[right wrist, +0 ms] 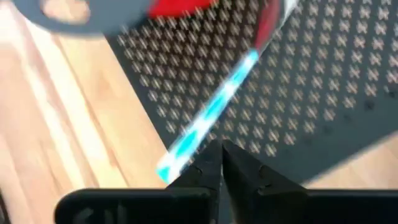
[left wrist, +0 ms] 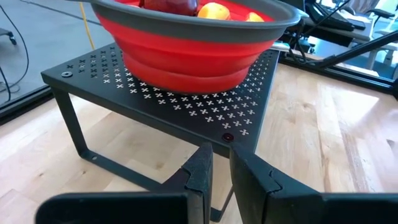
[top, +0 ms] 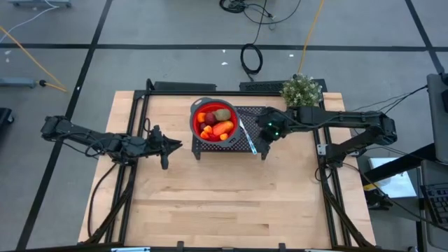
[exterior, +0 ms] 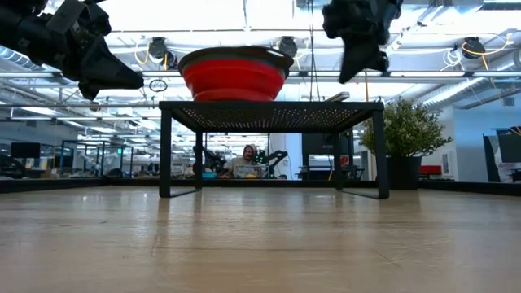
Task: Pick & Place Fruit
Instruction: Put the knife on the shelf
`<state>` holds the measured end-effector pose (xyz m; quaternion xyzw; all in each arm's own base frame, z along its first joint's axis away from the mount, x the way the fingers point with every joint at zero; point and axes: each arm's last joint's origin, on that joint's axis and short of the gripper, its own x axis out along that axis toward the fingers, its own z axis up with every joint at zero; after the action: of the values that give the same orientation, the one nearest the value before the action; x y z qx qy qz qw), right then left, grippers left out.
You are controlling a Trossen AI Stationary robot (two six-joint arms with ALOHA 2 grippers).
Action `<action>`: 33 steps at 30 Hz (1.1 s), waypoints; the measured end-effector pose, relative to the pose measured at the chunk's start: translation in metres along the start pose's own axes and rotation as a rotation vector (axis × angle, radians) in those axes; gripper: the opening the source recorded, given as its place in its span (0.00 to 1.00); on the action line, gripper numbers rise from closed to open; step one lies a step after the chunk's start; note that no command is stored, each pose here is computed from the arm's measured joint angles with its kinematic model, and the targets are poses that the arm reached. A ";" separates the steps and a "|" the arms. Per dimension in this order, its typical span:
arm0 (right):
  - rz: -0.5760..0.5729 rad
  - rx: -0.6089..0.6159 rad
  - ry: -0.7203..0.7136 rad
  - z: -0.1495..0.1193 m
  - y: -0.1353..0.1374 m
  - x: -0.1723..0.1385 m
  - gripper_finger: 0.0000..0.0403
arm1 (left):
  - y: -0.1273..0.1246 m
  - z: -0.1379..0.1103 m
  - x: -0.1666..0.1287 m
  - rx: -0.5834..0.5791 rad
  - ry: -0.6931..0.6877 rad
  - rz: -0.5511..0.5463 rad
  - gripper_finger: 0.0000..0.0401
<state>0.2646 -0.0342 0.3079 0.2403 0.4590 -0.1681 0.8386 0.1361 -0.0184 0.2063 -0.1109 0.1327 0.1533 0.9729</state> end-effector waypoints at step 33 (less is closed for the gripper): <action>0.160 0.144 -0.050 0.013 0.001 -0.001 0.62 | 0.000 0.000 0.000 -0.021 -0.001 0.002 0.13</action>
<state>0.2737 -0.0408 0.3150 0.3317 0.4041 -0.1393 0.8410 0.1361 -0.0184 0.2063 -0.1210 0.1307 0.1557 0.9716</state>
